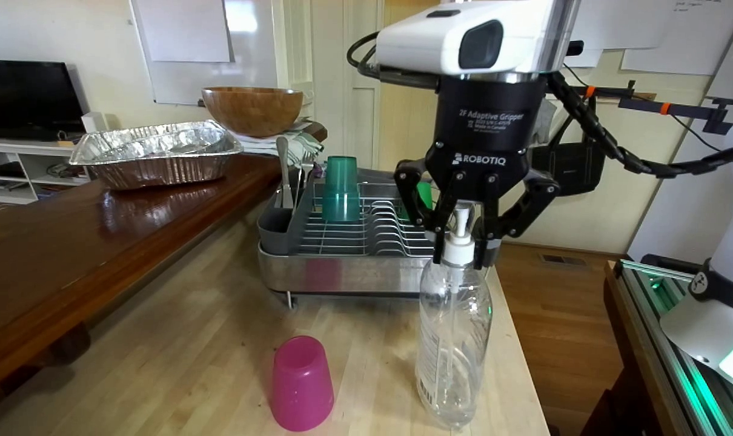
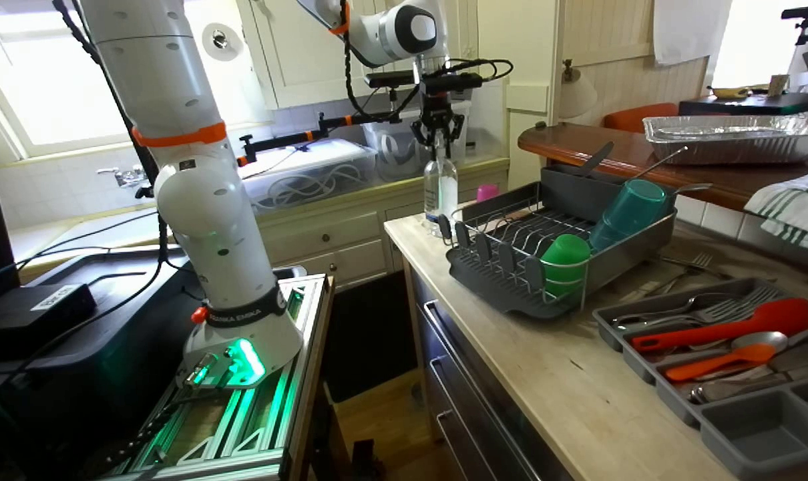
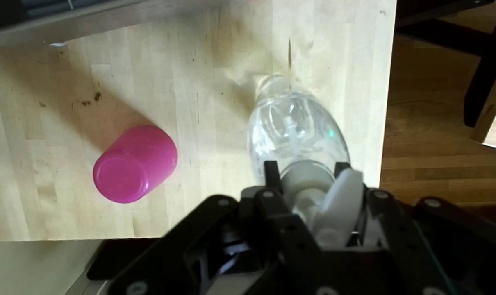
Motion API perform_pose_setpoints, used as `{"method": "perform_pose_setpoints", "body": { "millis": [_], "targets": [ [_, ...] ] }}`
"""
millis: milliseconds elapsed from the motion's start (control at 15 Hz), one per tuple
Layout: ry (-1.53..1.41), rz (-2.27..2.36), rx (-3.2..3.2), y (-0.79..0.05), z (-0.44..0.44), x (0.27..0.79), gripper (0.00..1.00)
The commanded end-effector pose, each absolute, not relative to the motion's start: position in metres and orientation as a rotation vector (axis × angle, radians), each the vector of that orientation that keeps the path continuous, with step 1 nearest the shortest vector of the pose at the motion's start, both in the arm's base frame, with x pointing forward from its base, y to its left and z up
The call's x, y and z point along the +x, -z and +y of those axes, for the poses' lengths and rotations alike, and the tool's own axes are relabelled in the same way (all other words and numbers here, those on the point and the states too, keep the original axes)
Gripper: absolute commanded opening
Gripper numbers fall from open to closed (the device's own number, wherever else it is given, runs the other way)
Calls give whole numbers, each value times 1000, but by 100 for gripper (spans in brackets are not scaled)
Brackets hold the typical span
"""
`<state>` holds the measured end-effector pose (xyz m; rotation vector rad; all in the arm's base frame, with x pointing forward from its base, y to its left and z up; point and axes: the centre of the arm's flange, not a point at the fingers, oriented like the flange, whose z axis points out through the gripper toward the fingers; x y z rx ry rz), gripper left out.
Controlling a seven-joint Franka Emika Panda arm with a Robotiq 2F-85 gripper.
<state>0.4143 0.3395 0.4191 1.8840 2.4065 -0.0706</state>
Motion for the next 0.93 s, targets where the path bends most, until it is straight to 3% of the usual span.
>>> {"method": "perform_pose_setpoints", "body": {
  "millis": [0,600,867],
  "targets": [
    [90,2394,1880,-423,335,418,12],
    [-85,2036,2175,-519,265,418,12],
    [21,1820,2339,-573,220,414,12]
  ]
}}
